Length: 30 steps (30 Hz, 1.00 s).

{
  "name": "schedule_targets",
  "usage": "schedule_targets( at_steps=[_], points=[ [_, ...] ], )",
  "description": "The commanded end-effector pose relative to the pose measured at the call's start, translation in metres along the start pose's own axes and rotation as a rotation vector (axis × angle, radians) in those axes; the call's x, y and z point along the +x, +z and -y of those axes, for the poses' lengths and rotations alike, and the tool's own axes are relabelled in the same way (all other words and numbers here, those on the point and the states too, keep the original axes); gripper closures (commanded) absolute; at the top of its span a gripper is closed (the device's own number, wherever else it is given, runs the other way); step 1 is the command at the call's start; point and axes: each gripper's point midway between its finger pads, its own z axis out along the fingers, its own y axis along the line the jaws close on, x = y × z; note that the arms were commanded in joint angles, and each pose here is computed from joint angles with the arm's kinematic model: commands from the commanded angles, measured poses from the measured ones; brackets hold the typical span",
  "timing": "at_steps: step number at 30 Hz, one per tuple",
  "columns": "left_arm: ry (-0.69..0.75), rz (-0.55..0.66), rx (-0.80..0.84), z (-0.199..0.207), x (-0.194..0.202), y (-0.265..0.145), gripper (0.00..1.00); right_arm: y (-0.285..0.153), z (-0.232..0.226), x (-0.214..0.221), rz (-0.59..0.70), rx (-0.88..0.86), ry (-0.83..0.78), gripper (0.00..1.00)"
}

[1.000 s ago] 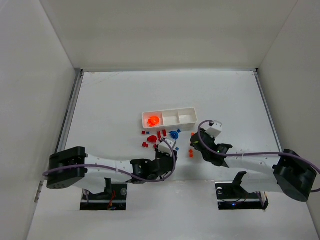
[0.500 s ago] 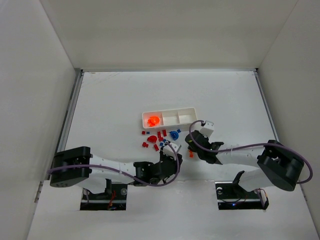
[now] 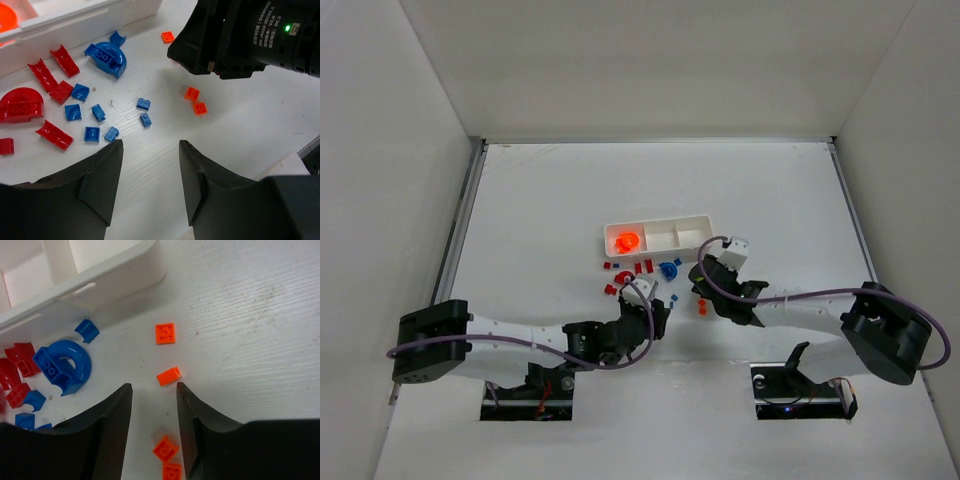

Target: Sort the legos into containers by color

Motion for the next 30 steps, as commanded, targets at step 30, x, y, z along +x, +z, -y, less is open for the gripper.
schedule_targets(
  at_steps=[30],
  points=[
    [-0.144, 0.154, -0.124, -0.07, -0.047, -0.016, 0.52, -0.021, -0.081, -0.041, 0.027, -0.206, -0.02, 0.83]
  ],
)
